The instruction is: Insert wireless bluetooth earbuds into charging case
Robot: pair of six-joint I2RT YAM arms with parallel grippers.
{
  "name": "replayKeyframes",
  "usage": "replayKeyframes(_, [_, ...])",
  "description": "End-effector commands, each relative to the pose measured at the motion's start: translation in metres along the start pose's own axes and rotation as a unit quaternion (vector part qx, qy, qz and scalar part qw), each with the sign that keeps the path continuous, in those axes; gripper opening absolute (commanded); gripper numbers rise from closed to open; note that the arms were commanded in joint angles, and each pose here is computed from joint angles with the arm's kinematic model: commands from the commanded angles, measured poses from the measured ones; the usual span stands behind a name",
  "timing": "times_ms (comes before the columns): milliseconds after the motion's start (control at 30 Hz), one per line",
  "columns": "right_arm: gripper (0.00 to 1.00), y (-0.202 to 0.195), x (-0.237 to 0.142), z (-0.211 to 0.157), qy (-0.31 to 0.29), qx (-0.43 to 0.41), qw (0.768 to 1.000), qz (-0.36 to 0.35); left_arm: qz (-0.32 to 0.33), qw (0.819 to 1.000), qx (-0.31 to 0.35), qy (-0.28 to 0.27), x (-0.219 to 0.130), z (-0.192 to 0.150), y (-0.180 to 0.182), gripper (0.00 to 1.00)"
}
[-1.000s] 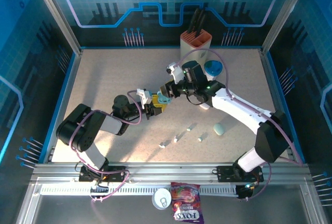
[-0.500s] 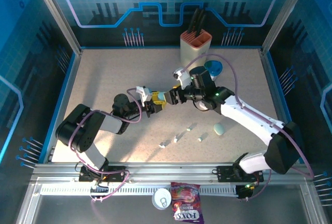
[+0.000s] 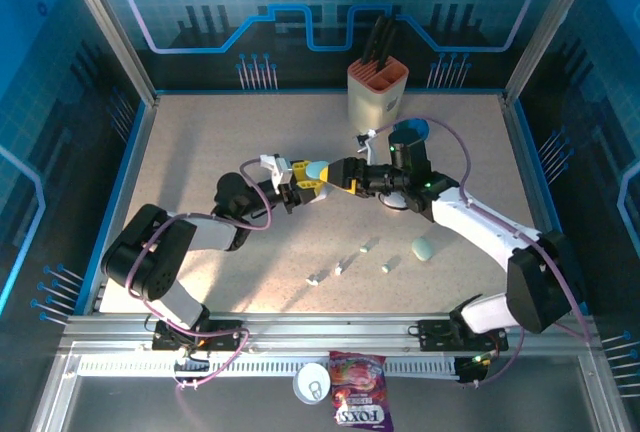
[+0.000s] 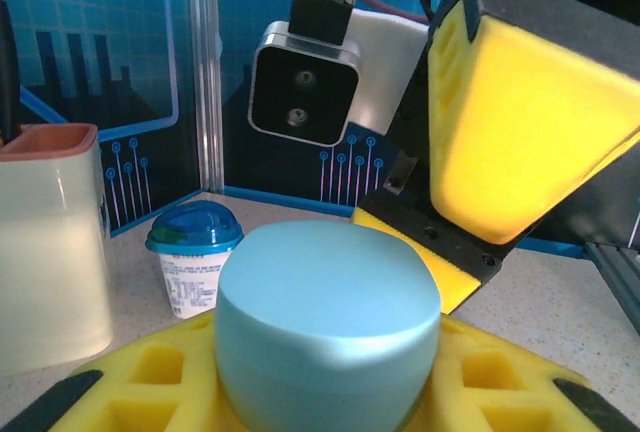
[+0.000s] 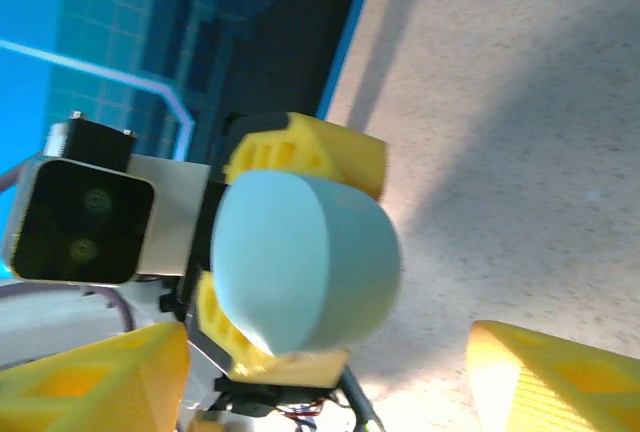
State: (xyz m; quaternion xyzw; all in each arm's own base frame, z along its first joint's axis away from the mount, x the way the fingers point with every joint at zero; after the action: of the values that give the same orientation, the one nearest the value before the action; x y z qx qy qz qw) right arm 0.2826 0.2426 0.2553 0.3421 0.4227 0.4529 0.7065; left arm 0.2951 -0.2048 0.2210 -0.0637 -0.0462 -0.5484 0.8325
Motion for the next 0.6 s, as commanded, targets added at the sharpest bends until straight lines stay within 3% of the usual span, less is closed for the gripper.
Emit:
replayKeyframes(0, [0.65, 0.009, 0.0, 0.008, -0.004, 0.025, 0.998, 0.06, -0.019, 0.999, 0.029, -0.028, 0.006, 0.02, -0.008, 0.3])
replayKeyframes(133, [0.52, 0.002, -0.002, 0.014, -0.019, 0.052, 0.996, 0.073, -0.025, 0.999, 0.029, -0.026, 0.007, 0.018, -0.012, 0.3])
replayKeyframes(267, [0.31, 0.002, -0.002, 0.015, -0.016, 0.057, 0.995, 0.082, -0.022, 0.999, 0.027, -0.02, 0.006, 0.012, -0.012, 0.3])
replayKeyframes(400, [0.21, -0.003, -0.003, 0.015, -0.018, 0.052, 0.996, 0.07, -0.021, 0.999, 0.026, -0.017, 0.006, 0.009, -0.011, 0.33])
replayKeyframes(500, [0.18, -0.019, -0.007, 0.01, -0.031, 0.06, 0.997, 0.042, -0.015, 0.999, 0.03, -0.015, 0.004, 0.007, -0.01, 0.5])
replayKeyframes(567, [0.18, -0.033, -0.012, 0.01, -0.045, 0.055, 0.997, 0.013, -0.008, 0.999, 0.03, -0.012, 0.002, 0.003, -0.009, 0.68])
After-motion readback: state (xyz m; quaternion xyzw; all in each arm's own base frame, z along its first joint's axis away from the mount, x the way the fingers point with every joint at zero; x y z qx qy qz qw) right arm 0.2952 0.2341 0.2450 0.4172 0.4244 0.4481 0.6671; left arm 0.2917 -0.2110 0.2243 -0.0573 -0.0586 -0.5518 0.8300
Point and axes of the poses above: each hand's point on the last joint's axis, 136 mm out from that joint toward the fingers, its own x axis out along the fingers, its own y axis along the line the jaws close on, z = x × y, the point moved 6 cm from there along -x, back along the fingers, and after that the axes turned 2 degrees about -x, right-handed, at the moved point
